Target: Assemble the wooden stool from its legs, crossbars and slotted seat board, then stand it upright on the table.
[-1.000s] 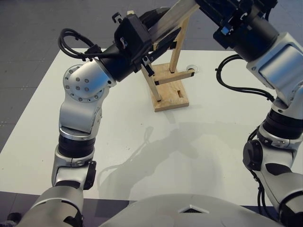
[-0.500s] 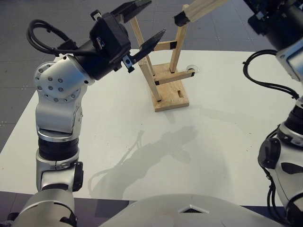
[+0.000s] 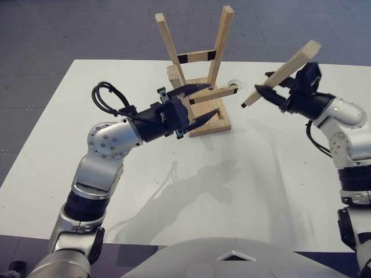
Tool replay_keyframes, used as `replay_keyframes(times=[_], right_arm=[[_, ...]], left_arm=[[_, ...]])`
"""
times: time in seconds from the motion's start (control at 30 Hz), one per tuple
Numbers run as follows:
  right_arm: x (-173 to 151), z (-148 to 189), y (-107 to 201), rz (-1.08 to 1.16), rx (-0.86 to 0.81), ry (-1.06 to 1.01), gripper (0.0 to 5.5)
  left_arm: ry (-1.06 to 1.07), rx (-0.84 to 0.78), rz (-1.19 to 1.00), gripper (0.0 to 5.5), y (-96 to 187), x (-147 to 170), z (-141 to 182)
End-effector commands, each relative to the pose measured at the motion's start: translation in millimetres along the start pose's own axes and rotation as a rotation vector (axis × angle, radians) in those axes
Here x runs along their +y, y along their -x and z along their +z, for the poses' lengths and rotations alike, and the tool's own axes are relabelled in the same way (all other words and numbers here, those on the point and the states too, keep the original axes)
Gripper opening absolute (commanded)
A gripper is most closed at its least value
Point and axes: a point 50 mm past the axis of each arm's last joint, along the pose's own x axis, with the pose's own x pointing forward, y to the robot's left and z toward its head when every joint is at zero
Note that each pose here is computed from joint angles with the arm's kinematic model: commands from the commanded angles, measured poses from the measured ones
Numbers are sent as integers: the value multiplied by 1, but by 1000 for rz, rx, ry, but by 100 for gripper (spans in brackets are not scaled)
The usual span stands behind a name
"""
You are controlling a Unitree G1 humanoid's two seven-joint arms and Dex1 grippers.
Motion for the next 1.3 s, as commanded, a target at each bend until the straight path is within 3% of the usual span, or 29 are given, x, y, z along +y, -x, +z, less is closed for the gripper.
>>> replay_keyframes(times=[0.03,0.57,0.83,1.1,1.3], right_arm=[[19,-19,-12,55,3,48,203],[32,-41,-37,160,27,255,203],[36,-18,-47,200,-56,351,203],[39,-56,-20,378,146,274,203],[12,-64,-16,218,191,267,203]], left_arm=[[6,49,11,245,6,-12,-18],[-1,60,24,245,7,-24,-31],[6,62,25,245,6,-27,-31],[14,80,28,245,10,-26,-35],[18,91,48,245,11,-23,-38]])
